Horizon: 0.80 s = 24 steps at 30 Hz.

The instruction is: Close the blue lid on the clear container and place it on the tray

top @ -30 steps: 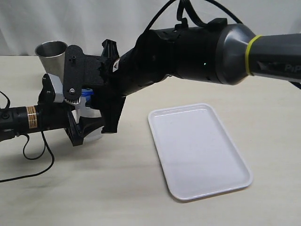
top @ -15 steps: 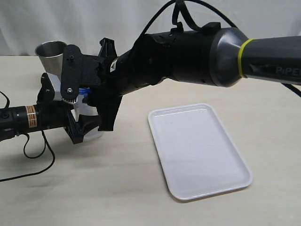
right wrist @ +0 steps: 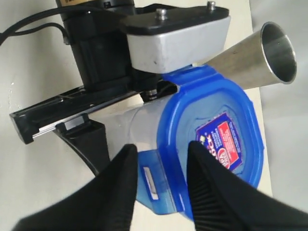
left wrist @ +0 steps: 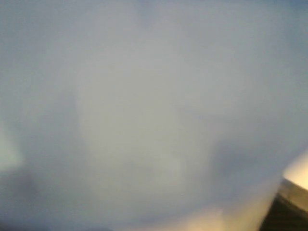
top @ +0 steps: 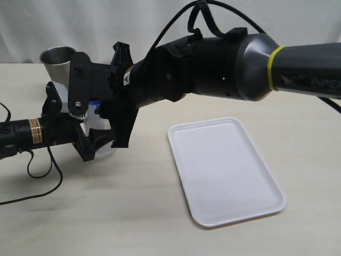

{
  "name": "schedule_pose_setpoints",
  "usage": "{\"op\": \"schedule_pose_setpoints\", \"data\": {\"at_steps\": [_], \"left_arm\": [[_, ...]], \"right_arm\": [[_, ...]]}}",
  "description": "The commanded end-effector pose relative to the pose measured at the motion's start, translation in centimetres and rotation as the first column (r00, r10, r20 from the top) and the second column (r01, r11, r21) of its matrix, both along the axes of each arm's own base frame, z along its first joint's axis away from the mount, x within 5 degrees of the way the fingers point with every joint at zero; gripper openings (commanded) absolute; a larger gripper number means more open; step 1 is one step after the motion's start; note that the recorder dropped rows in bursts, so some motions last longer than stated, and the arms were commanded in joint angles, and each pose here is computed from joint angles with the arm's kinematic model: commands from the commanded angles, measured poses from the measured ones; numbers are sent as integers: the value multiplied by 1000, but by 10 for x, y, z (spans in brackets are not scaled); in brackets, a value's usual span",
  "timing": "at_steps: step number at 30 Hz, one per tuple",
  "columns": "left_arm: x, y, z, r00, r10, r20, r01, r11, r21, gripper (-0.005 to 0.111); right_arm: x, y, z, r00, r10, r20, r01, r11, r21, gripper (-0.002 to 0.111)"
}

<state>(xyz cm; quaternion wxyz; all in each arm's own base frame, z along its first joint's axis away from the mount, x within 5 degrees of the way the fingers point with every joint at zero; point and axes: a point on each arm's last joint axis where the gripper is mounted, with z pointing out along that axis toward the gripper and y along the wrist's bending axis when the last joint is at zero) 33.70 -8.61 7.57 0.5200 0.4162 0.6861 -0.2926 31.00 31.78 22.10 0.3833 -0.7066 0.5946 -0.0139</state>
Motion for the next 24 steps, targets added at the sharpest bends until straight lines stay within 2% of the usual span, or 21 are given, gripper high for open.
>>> {"op": "schedule_pose_setpoints", "data": {"at_steps": [1,5,11,13,19,24], "left_arm": [[-7,-10,11,988,-127,88,131,991,-38,0],[-7,-10,11,988,-127,88,131,991,-38,0],[-8,-10,11,986,-139,87,142,989,-34,0],[-8,-10,11,986,-139,87,142,989,-34,0],[-8,-10,11,986,-139,87,142,989,-34,0],[-8,-10,11,987,-137,87,140,990,-35,0]], "right_arm": [[-3,-8,-48,989,-58,-137,38,989,-141,24],[-17,6,-47,998,-28,-50,17,979,-204,19],[-22,8,-49,999,-5,-52,-8,971,-239,20],[-22,6,-49,999,-1,-51,-12,964,-267,24],[-22,3,-49,999,-4,-50,-12,949,-315,44],[-25,1,-27,999,-17,-40,4,955,-297,45]]}}
